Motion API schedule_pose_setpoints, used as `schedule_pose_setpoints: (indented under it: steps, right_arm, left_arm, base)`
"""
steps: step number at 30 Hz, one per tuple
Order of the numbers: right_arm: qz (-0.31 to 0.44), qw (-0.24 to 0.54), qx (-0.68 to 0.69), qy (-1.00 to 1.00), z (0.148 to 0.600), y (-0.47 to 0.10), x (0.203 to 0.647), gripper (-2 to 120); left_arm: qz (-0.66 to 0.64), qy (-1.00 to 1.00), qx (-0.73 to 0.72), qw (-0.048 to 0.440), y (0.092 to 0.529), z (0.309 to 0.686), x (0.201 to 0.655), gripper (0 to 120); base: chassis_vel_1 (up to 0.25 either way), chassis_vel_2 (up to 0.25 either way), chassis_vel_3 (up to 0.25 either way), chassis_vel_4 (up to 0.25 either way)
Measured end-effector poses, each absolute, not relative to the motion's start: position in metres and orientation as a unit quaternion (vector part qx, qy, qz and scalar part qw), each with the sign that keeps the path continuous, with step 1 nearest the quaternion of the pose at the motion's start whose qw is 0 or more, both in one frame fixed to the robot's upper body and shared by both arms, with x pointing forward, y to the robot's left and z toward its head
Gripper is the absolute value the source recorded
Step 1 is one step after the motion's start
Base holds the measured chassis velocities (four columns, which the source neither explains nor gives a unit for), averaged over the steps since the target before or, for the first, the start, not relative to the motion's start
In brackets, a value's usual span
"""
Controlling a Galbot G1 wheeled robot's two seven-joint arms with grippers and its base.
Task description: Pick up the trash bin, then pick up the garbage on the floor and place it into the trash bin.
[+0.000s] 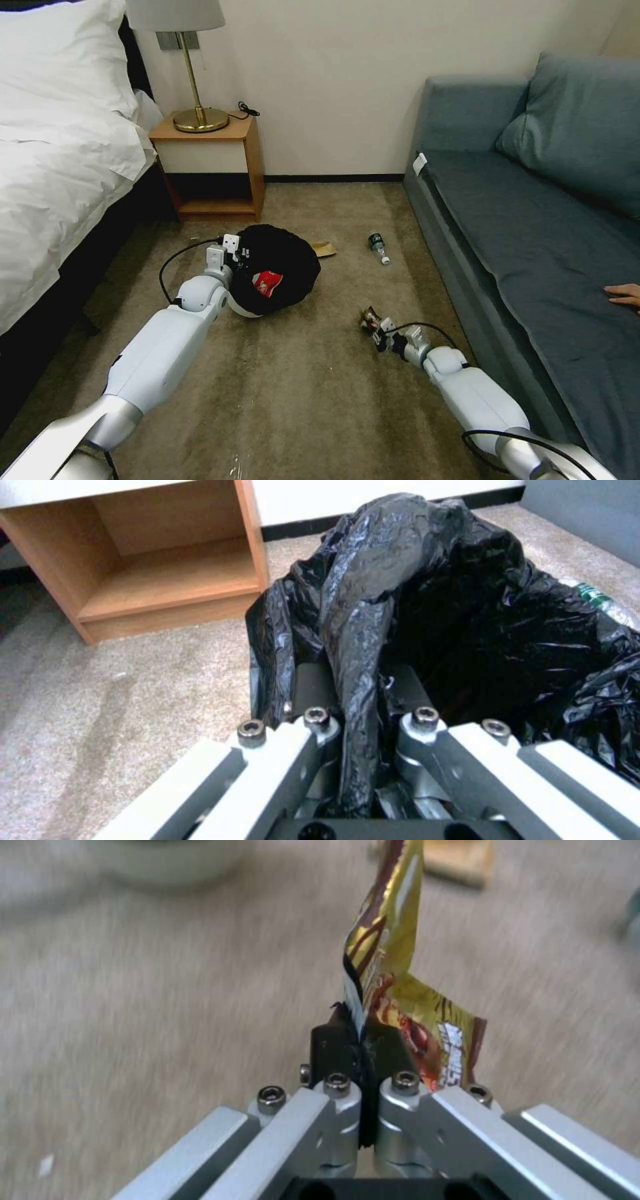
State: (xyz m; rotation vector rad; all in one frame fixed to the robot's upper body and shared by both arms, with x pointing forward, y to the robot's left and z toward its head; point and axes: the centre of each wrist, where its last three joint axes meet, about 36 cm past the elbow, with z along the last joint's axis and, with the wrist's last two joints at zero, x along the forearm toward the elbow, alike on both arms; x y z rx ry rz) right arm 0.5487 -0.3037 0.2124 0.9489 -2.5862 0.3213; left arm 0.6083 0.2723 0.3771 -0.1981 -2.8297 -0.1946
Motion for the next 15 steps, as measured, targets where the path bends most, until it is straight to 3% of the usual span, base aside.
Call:
schedule_pose_setpoints:
  steps: [15]
  right_arm:
    - [0.035,0.062,0.331,-0.941,0.332,-0.264,0.597,0]
  left_arm:
    - [-0.063,-0.986,-0.071,0.139,0.266,0.382,0.613,5]
  base:
    - [0.000,0.000,0.000,0.000]
